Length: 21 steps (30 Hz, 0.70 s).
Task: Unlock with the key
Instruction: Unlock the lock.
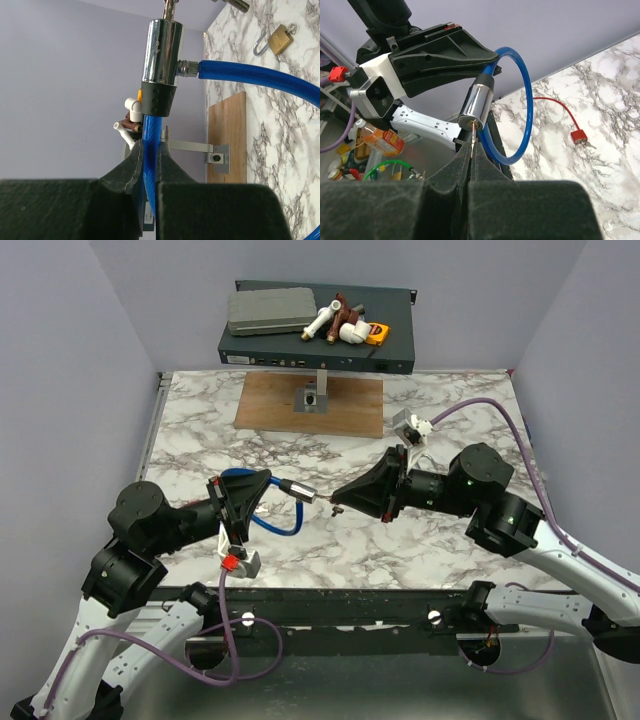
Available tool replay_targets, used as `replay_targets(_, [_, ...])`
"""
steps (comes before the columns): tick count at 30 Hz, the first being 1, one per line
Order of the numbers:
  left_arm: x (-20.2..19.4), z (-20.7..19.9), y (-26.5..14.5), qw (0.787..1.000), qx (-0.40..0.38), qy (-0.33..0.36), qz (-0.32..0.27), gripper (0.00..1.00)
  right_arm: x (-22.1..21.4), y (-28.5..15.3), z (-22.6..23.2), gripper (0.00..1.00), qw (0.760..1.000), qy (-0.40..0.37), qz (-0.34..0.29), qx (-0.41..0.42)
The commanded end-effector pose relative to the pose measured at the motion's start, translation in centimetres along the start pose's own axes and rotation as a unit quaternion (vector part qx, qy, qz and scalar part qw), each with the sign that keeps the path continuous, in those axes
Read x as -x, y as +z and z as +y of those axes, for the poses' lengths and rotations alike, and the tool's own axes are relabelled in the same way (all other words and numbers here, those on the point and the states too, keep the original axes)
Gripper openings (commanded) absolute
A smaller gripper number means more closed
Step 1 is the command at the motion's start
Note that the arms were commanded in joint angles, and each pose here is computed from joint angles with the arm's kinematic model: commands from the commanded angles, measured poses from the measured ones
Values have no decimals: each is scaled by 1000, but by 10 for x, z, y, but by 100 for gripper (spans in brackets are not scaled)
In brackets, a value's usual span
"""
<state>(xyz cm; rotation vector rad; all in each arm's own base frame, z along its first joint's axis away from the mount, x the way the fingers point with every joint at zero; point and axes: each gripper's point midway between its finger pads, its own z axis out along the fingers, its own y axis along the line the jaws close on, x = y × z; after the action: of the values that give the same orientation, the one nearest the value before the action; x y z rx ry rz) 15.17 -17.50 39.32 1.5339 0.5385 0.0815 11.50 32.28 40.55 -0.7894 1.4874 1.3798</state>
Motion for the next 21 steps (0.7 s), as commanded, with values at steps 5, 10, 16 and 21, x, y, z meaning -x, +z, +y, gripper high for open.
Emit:
replay_targets(5, [-11, 3, -1, 999, -4, 15, 34, 0, -6, 12, -11, 1, 1000, 16, 0, -13])
replay_targets(10, [-13, 3, 0, 999, -7, 12, 38, 0, -7, 14, -17, 1, 999, 22, -5, -25])
replay_targets(16, [-16, 5, 2, 999, -6, 12, 46, 0, -12, 18, -22, 1, 999, 27, -7, -30])
replay_targets(21, [-21, 7, 1, 998, -9, 7, 66, 0, -4, 19, -21, 1, 999, 28, -31, -26])
